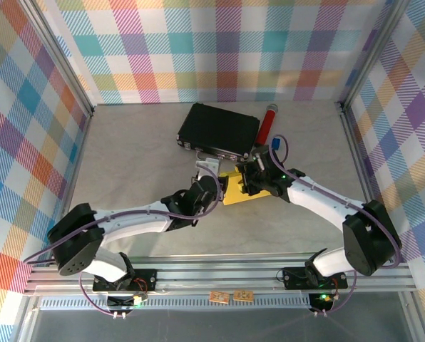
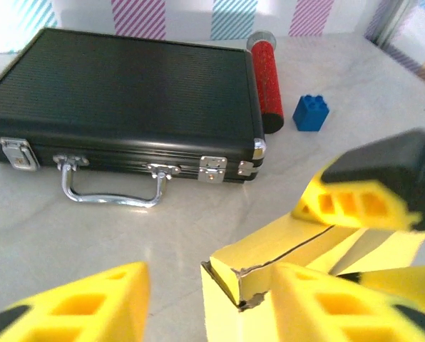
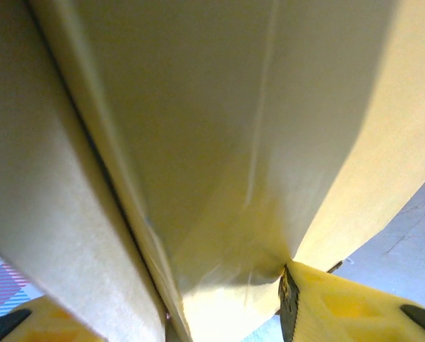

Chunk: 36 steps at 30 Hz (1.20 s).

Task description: Fold the paper box

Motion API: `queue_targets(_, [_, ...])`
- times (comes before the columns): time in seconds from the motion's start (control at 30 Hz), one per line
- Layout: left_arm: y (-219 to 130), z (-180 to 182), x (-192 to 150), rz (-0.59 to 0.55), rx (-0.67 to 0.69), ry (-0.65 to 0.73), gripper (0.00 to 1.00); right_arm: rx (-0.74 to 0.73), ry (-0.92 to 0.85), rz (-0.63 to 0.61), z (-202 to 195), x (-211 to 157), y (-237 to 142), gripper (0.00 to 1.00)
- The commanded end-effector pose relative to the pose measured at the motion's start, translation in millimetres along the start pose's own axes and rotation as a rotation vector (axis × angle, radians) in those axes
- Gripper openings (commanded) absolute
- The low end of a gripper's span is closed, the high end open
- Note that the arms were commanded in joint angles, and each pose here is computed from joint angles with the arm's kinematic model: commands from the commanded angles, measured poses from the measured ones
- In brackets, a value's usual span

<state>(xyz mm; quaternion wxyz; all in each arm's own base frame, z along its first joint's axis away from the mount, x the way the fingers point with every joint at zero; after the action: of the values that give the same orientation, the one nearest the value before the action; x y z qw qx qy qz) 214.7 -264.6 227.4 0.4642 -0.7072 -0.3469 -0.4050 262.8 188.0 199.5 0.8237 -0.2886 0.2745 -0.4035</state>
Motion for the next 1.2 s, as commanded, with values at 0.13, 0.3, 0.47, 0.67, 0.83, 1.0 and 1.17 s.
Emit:
queue_targets(0.13, [-36.0,19.9,44.1,0.208,0.236,-0.628,0.65,-0.074,0.026,-0.039,-19.8,5.0,-0.2,0.48])
queue_targets(0.3, [-34.3,42.7,64.7,0.506,0.443,-1.110,0.57,-0.064,0.016,-0.028,-19.1,4.3,0.8,0.48])
queue_targets(0.47, [-21.4,43.0,69.5,0.662,0.569,-1.459,0.58,-0.055,0.009,-0.020,-22.1,4.6,1.6,0.48])
queue_targets(0.67, [4.7,24.4,72.8,0.744,0.627,-1.673,0.68,-0.045,0.000,-0.008,-25.3,3.7,2.9,0.48])
queue_targets(0.83, [17.4,18.3,53.6,0.793,0.737,-1.812,0.74,-0.038,-0.005,0.003,-28.1,3.5,5.0,0.48])
queue_targets(1.0, [37.3,10.8,49.7,0.774,0.751,-1.850,0.77,-0.035,-0.004,0.004,-31.4,4.4,5.5,0.48])
queue_targets(1.17, [54.3,1.7,40.4,0.801,0.799,-1.852,0.79,-0.037,-0.008,0.015,-32.5,3.4,8.1,0.48])
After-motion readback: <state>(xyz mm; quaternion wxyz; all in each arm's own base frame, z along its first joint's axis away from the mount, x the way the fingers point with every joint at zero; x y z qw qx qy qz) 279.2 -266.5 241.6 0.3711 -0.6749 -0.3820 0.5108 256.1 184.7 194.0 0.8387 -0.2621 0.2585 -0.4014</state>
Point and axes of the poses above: each hand's point on the last joint's axis, 136 mm out from that joint toward the fingers, its own y axis out along the fingers, its own z axis along the line the jaws close on, x = y × z, the point moved 10 cm from there along -y, back along the fingers, and after that the axes turned 5 degrees about -y, right-handed, at the moved point
